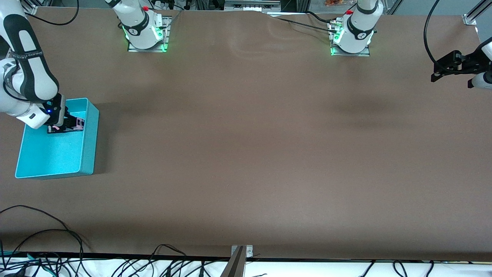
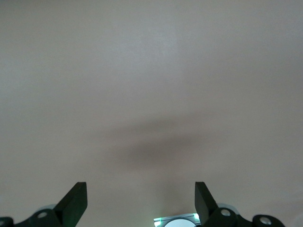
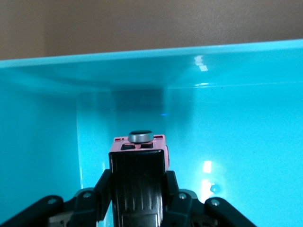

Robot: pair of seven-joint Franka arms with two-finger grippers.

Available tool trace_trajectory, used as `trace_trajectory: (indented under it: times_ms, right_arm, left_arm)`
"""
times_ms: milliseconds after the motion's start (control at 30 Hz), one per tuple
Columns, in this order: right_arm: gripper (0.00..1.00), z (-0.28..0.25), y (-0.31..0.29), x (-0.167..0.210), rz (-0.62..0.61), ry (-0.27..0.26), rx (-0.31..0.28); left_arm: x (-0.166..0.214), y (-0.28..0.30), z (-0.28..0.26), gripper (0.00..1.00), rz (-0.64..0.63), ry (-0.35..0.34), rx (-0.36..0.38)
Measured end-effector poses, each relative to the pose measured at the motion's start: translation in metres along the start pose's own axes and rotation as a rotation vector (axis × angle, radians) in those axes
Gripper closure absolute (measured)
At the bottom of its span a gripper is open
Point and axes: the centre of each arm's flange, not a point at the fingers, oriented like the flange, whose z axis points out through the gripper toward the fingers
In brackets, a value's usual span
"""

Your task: Wind and store pink jeep toy

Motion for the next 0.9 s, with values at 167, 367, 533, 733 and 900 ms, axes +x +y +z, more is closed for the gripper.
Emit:
trace_trajectory:
  times_ms: [167, 367, 533, 733, 900]
  right_arm:
    - [0.37, -0.004, 0.004, 0.003, -0.002, 0.0, -0.009]
    - [0.37, -0.022, 0.013, 0.008, -0.01, -0.012, -0.044]
    - [0.33, -0.064, 0.022, 0.02, 0.037, -0.032, -0.107]
    - [0.3, -0.119, 0.025, 0.048, 0.132, -0.032, -0.156]
    - [0.3, -0.148, 0.028, 0.079, 0.26, -0.018, -0.162]
  left_arm:
    - [0.0, 0.0, 0.0, 0.0, 0.0, 0.0, 0.0]
    - [0.0, 0.0, 0.0, 0.0, 0.001, 0.0, 0.0]
    - [0.0, 0.0, 0.0, 0.0, 0.001, 0.0, 0.0]
    - [0.0, 0.0, 0.0, 0.0, 0.001, 0.0, 0.0]
    - [0.0, 0.0, 0.0, 0.0, 0.001, 0.0, 0.0]
